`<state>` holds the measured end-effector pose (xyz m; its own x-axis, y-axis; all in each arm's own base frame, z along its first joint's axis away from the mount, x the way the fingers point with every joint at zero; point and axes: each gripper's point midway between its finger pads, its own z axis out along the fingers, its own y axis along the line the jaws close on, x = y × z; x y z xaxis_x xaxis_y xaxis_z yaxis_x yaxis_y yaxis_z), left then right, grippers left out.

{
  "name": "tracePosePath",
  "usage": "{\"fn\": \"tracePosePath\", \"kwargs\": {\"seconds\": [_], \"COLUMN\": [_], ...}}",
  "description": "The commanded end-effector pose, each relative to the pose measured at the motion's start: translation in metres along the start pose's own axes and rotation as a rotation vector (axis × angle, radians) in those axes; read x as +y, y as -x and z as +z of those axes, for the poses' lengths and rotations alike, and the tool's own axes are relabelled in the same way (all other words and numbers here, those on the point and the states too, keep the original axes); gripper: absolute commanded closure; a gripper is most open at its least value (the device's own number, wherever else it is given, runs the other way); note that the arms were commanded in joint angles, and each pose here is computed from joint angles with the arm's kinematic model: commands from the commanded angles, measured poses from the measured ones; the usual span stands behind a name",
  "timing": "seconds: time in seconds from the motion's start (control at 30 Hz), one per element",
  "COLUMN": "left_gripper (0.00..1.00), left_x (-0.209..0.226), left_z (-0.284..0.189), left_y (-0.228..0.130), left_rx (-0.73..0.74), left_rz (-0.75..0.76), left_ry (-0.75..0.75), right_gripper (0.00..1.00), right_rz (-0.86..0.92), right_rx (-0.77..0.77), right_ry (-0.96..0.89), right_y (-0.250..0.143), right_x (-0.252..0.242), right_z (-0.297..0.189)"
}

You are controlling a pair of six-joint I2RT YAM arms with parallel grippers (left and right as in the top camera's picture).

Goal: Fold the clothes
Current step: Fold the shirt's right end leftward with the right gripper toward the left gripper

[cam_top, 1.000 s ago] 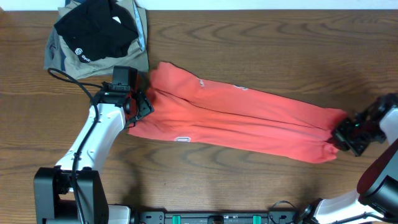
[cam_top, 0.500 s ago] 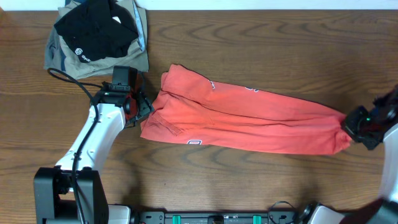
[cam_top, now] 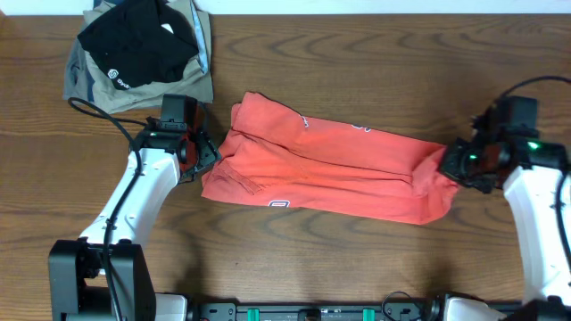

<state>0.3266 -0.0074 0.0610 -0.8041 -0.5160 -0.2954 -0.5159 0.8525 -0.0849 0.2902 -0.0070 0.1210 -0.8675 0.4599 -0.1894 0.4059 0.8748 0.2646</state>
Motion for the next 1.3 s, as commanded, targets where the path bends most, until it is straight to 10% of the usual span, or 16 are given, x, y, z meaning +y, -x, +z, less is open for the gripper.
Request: {"fn": "tracePosePath", "kwargs": {"seconds": [0.0,0.7,0.83,1.27], "left_gripper": [0.20,0.19,0.19,0.19], "left_x": [0.008,0.009,0.008,0.008], "left_z": [0.008,0.008,0.008,0.008], "left_y": [-0.006,-0.006,-0.006,-0.006], "left_rx": [0.020,0.020,0.020,0.020], "left_rz": [-0.004,-0.004,-0.004,-0.004], "left_ry": [0.031,0.031,0.031,0.031], "right_gripper": [0.99,0.98,0.63,0.54], "right_rz": [-0.015,-0.233,-0.259,-0.205], "right_rx": [0.052,0.219,0.225,0.211], "right_ry": [0.004,-0.007,-0.004,-0.100], "right_y": [-0.010,-0.060,-0.066,-0.043], "right_x": [0.014,0.074,0.080,0.062], "right_z": [0.015,0.071,0.071,0.041]}}
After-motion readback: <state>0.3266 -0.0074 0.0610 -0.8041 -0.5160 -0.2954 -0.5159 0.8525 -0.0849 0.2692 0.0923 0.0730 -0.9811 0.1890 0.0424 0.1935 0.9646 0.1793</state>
